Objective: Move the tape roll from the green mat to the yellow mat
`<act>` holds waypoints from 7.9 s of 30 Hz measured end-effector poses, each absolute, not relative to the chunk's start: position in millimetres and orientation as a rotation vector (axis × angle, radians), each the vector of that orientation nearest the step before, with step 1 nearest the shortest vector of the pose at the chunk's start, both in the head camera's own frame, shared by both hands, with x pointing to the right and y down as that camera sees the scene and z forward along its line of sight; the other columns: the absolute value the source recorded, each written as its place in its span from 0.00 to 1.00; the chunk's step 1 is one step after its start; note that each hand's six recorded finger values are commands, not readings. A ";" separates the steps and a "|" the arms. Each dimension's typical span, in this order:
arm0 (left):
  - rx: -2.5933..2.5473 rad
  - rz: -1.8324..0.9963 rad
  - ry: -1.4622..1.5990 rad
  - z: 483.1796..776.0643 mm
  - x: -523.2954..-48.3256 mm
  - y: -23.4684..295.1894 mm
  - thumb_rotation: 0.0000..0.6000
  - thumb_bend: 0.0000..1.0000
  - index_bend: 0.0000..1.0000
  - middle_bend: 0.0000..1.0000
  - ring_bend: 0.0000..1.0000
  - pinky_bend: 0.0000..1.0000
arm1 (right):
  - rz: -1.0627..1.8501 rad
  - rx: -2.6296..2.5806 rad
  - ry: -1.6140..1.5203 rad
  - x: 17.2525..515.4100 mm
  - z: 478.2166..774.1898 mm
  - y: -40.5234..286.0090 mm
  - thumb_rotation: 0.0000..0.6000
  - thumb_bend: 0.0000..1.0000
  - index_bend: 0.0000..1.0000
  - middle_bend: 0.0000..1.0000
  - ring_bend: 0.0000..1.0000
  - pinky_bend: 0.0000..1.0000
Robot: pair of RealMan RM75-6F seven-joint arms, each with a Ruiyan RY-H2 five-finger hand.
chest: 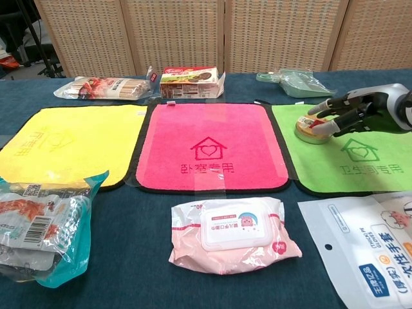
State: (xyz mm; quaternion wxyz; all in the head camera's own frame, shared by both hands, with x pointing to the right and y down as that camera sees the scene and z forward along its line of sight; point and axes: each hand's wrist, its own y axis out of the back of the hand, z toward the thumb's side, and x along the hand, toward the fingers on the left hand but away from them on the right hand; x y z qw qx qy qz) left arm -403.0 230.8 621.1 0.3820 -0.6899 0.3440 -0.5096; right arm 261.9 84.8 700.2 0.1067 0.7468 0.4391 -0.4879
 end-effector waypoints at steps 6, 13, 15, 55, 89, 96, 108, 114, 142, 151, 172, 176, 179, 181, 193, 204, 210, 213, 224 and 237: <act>-1.761 -1.298 0.876 621.1 -402.4 231.0 1.00 0.39 0.08 0.00 0.00 0.00 | -1.447 2.208 1.323 263.1 696.4 79.0 1.00 0.39 0.14 0.04 0.00 0.07; -1.761 -1.299 0.873 621.4 -401.8 231.6 1.00 0.39 0.08 0.00 0.00 0.00 | -1.463 2.196 1.337 268.0 695.9 72.5 1.00 0.39 0.14 0.04 0.00 0.07; -1.761 -1.299 0.871 621.5 -401.5 231.9 1.00 0.39 0.08 0.00 0.00 0.00 | -1.474 2.189 1.338 271.1 697.6 70.2 1.00 0.39 0.14 0.04 0.00 0.07; -1.779 -1.294 0.858 623.9 -398.2 233.9 1.00 0.39 0.08 0.00 0.00 0.00 | -1.460 2.294 1.143 237.3 703.7 79.1 1.00 0.39 0.14 0.04 0.00 0.07; -1.790 -1.280 0.853 624.1 -395.2 234.2 1.00 0.39 0.08 0.00 0.00 0.00 | -1.427 2.368 1.036 182.7 689.3 106.7 1.00 0.39 0.14 0.04 0.00 0.07; -1.795 -1.279 0.848 624.3 -394.4 234.7 1.00 0.39 0.08 0.00 0.00 0.00 | -1.406 2.362 1.028 172.4 682.8 112.3 1.00 0.39 0.14 0.04 0.00 0.07; -1.799 -1.266 0.852 621.8 -393.4 234.4 1.00 0.39 0.08 0.00 0.00 0.00 | -1.379 2.373 0.983 153.2 677.7 127.0 1.00 0.39 0.14 0.04 0.00 0.07; -1.804 -1.266 0.846 622.7 -393.0 234.8 1.00 0.39 0.08 0.00 0.00 0.00 | -1.368 2.377 0.956 143.9 677.8 135.8 1.00 0.39 0.14 0.04 0.00 0.07; -1.804 -1.252 0.844 621.7 -390.4 235.2 1.00 0.39 0.08 0.00 0.00 0.00 | -1.463 2.503 1.045 150.9 649.5 116.1 1.00 0.39 0.14 0.04 0.00 0.07; -1.807 -1.253 0.839 622.6 -388.2 236.5 1.00 0.39 0.08 0.00 0.00 0.00 | -1.550 2.593 1.151 202.6 640.0 111.3 1.00 0.39 0.15 0.04 0.00 0.07; -1.902 -1.206 0.850 626.6 -371.5 227.5 1.00 0.39 0.08 0.00 0.00 0.00 | -1.959 2.711 1.756 393.1 624.9 213.6 1.00 0.39 0.15 0.04 0.00 0.07; -1.923 -1.140 0.839 617.7 -356.7 208.0 1.00 0.39 0.08 0.00 0.00 0.00 | -1.907 2.743 1.767 393.2 623.5 226.2 1.00 0.39 0.15 0.04 0.00 0.07; -1.941 -1.090 0.813 610.7 -343.3 190.6 1.00 0.39 0.08 0.00 0.00 0.00 | -1.892 2.741 1.795 394.3 621.5 225.9 1.00 0.39 0.15 0.04 0.00 0.07; -1.954 -1.062 0.780 607.9 -333.6 179.4 1.00 0.40 0.08 0.00 0.00 0.00 | -1.883 2.735 1.797 395.3 622.1 225.8 1.00 0.39 0.15 0.04 0.00 0.07; -2.026 -0.956 0.382 615.0 -249.8 114.6 1.00 0.77 0.08 0.00 0.00 0.00 | -1.868 2.679 1.835 405.2 623.7 220.7 1.00 0.39 0.15 0.04 0.00 0.07; -1.939 -0.865 0.095 629.7 -165.7 85.9 1.00 0.94 0.08 0.00 0.00 0.00 | -1.827 2.608 1.892 418.7 620.8 215.2 1.00 0.39 0.15 0.04 0.00 0.07; -1.884 -0.799 -0.014 638.8 -122.8 88.7 1.00 0.99 0.08 0.00 0.00 0.00 | -1.805 2.569 1.921 426.7 619.2 212.6 1.00 0.39 0.15 0.04 0.00 0.07; -1.876 -0.769 -0.062 642.7 -104.3 94.7 1.00 1.00 0.08 0.00 0.00 0.00 | -1.794 2.551 1.943 431.1 616.9 210.9 1.00 0.39 0.15 0.04 0.00 0.07; -1.865 -0.738 -0.189 656.6 -78.2 113.3 1.00 1.00 0.08 0.00 0.00 0.00 | -1.772 2.514 1.980 440.5 612.2 209.6 1.00 0.39 0.15 0.04 0.00 0.07; -1.859 -0.758 -0.288 678.2 -78.7 131.4 1.00 1.00 0.08 0.00 0.00 0.00 | -1.758 2.508 1.976 442.0 611.2 210.2 1.00 0.39 0.15 0.04 0.00 0.07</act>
